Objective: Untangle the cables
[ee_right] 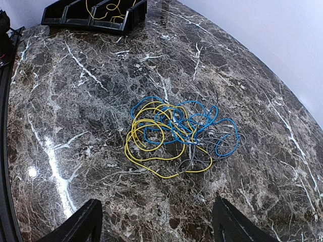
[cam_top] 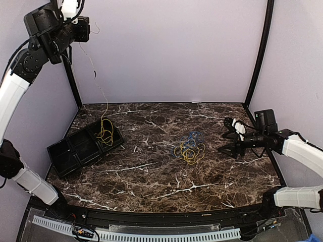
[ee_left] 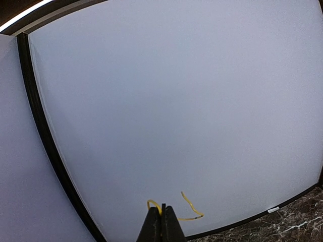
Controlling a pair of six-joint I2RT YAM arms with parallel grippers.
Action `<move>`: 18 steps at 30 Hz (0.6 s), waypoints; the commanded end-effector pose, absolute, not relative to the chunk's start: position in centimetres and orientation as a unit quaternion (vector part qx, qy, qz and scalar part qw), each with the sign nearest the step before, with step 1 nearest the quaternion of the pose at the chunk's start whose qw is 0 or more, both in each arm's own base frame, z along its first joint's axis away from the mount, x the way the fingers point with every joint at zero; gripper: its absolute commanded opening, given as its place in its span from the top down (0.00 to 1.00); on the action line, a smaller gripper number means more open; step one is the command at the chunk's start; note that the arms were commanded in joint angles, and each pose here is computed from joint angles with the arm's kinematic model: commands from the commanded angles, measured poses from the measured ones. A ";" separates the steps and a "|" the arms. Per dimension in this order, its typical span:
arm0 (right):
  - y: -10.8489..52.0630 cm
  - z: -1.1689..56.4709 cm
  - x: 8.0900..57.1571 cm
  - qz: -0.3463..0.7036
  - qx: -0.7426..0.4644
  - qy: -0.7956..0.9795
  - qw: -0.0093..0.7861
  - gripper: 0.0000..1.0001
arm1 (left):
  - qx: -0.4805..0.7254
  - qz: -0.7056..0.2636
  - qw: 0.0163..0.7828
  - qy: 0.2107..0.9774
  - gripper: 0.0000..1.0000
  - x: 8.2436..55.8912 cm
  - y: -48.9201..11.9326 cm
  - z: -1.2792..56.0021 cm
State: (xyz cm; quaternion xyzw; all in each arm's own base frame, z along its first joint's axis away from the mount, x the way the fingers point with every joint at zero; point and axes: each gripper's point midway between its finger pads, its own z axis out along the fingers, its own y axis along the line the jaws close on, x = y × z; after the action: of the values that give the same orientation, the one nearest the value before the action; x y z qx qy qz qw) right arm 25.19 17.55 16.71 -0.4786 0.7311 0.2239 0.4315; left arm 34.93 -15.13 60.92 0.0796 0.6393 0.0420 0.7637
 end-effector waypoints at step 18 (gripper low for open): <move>17.6 17.2 25.2 0.223 -0.486 0.721 0.441 0.24 | 0.028 0.115 0.748 0.653 1.00 39.8 -7.6 57.0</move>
State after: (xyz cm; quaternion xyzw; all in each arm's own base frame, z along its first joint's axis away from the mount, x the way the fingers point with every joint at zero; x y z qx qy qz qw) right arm 25.09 17.53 16.56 -0.4798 0.7320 0.2243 0.4284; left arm 39.92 -8.44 56.08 0.0443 0.6661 0.1450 0.7303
